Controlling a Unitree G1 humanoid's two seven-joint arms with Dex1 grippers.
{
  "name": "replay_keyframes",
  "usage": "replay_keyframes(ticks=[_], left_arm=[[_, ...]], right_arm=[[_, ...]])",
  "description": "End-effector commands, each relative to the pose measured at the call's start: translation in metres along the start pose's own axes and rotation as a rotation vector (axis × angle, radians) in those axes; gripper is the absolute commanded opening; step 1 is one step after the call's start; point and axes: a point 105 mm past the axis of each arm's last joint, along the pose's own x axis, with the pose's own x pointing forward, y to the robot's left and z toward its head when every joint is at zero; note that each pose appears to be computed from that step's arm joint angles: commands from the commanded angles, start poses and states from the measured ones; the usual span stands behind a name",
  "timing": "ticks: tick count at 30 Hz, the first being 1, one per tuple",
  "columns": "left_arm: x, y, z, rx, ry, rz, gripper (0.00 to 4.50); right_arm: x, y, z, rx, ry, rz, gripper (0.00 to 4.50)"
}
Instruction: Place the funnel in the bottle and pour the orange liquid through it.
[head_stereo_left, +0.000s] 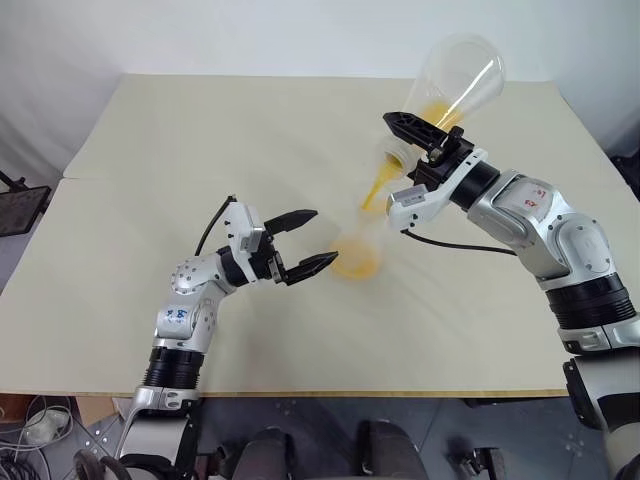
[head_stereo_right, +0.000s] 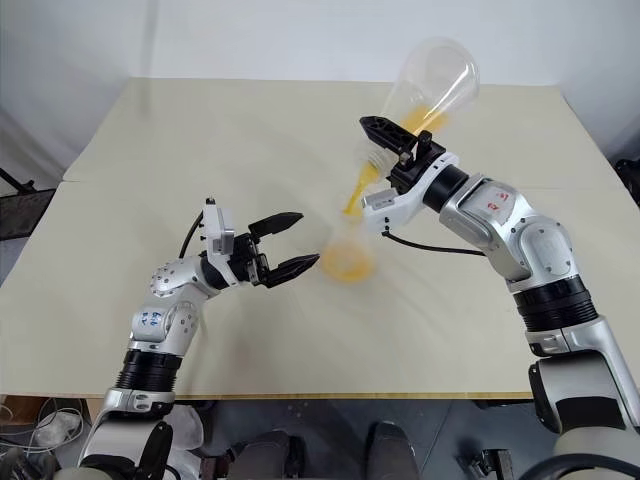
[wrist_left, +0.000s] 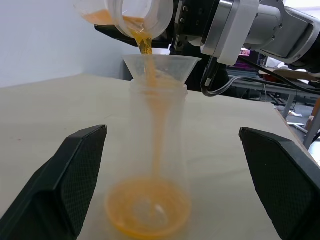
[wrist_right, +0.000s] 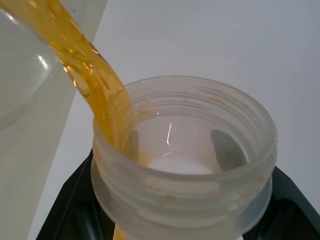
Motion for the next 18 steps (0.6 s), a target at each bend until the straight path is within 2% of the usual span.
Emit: replay_keyframes(ticks=[1, 18], left_arm=[[-0.0001, 0.0, 0.0049, 0.013, -0.027, 0.003, 4.5], [0.0016, 0.0012, 0.0102, 0.025, -0.068, 0.013, 4.5]], right_arm=[[-0.0003, -0.0187, 0.001, -0.036, -0.015, -0.062, 2.47], [-0.0016, -0.0199, 0.0008, -0.051, -0.016, -0.062, 2.47]])
